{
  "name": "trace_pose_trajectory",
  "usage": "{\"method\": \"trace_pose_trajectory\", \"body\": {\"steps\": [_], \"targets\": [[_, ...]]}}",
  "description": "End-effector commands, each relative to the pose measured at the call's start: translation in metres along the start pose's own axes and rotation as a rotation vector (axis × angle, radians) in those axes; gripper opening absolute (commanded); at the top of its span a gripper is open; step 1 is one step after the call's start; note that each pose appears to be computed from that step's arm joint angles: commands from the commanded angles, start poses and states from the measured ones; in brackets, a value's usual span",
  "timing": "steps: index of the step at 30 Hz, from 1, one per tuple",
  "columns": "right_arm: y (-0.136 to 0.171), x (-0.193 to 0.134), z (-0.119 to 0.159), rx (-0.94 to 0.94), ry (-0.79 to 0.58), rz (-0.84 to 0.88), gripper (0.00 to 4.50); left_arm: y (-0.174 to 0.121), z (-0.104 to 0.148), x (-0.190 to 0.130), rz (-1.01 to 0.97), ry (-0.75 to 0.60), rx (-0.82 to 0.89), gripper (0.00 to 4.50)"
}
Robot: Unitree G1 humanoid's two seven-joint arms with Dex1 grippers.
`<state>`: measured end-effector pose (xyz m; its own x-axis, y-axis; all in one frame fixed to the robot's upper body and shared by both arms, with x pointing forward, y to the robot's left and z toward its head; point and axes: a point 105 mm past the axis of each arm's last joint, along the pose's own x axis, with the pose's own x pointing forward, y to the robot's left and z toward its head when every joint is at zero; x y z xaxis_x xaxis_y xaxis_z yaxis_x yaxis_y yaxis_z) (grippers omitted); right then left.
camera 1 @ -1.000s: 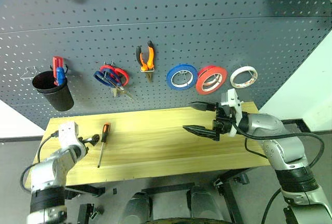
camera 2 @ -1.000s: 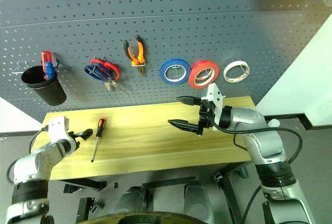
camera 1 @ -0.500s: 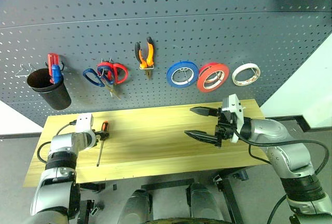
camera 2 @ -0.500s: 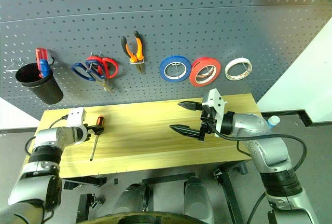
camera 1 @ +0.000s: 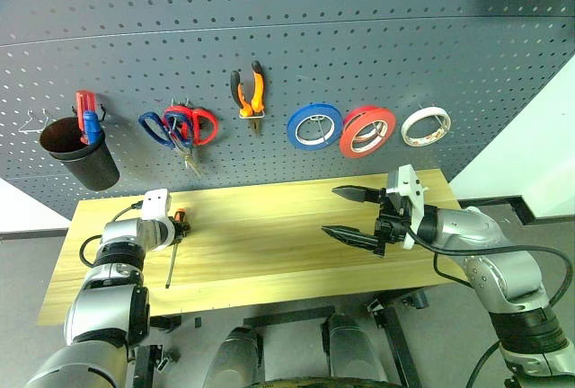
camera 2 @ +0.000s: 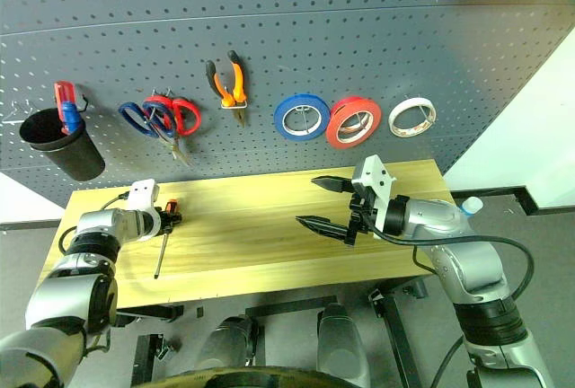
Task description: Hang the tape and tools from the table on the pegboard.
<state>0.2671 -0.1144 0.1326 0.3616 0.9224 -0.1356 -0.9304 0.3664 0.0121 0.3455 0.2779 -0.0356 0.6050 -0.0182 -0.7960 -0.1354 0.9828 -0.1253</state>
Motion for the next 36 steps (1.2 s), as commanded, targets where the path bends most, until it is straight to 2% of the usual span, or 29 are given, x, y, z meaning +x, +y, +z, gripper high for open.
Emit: {"method": "trace_pose_trajectory", "body": {"steps": [1,6,10,15,19,23,27,29,36], "targets": [[-0.002,-0.003,0.012,-0.055,-0.021,-0.008,4.5,0.008,0.0,-0.002,0.031,0.0,-0.002,0.87],[-0.004,-0.002,0.012,-0.063,-0.018,-0.01,4.5,0.013,0.001,-0.006,0.027,-0.015,0.002,0.81],[-0.007,-0.003,0.013,-0.073,-0.014,-0.016,4.5,0.008,0.003,-0.023,-0.074,-0.079,0.065,0.81],[-0.012,-0.003,0.01,-0.078,0.0,-0.02,4.5,0.001,-0.002,-0.074,-0.213,-0.246,0.201,0.81],[-0.013,0.002,0.007,-0.079,0.005,0.004,4.5,-0.01,-0.003,-0.124,-0.344,-0.449,0.28,0.81],[-0.016,0.007,0.005,-0.081,0.004,0.024,4.5,-0.01,-0.019,-0.16,-0.417,-0.579,0.369,0.81],[-0.019,0.011,0.003,-0.081,0.006,0.035,4.5,-0.013,-0.023,-0.197,-0.508,-0.725,0.428,0.81],[-0.021,0.011,0.002,-0.082,0.008,0.038,4.5,-0.004,-0.009,-0.218,-0.527,-0.828,0.389,0.81],[-0.024,0.015,0.002,-0.094,0.005,0.052,4.5,0.03,0.072,-0.302,-0.425,-1.321,0.302,0.81]]}}
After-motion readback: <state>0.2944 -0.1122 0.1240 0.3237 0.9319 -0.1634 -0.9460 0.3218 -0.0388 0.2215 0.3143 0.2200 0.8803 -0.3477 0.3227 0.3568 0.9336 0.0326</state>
